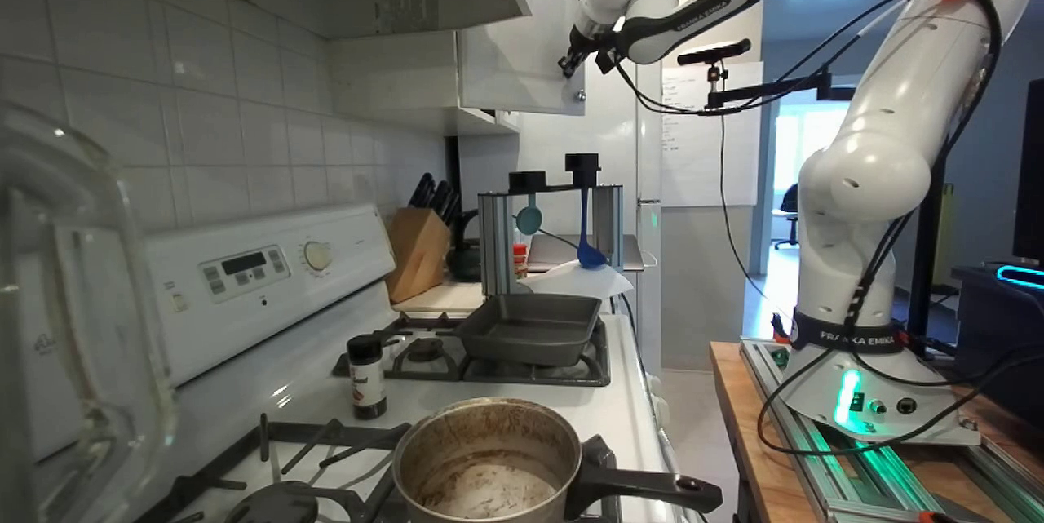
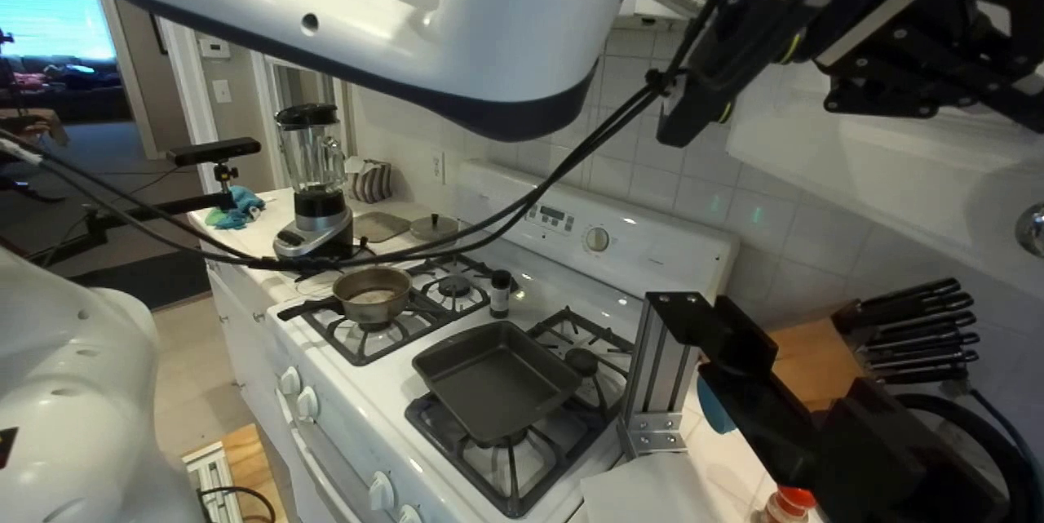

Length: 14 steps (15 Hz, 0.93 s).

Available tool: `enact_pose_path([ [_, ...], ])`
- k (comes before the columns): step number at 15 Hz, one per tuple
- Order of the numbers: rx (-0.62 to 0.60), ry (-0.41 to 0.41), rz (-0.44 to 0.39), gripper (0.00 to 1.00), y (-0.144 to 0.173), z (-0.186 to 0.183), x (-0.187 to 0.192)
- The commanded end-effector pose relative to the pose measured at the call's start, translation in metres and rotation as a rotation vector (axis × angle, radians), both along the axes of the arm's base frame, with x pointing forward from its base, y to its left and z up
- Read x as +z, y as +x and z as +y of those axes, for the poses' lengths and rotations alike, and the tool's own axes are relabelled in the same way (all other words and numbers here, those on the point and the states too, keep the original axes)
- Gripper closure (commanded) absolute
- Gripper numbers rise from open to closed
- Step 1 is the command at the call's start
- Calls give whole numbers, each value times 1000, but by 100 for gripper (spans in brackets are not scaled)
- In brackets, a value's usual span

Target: Close the top cabinet door

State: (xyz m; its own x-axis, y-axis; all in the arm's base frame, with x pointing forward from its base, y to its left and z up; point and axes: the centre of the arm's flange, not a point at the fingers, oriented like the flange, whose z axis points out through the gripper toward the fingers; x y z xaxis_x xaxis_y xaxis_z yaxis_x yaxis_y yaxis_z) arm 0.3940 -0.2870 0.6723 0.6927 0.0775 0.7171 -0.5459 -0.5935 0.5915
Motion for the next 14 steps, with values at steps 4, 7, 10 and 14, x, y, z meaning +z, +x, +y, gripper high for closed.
enact_pose_path([
  [4, 185, 33, 87, 100, 27, -54, 23],
  [7, 239, 57, 95, 100, 34, -69, 25],
  [10, 274, 72, 99, 100, 41, -80, 28],
  [14, 296, 90, 100, 100, 54, -96, 30],
])
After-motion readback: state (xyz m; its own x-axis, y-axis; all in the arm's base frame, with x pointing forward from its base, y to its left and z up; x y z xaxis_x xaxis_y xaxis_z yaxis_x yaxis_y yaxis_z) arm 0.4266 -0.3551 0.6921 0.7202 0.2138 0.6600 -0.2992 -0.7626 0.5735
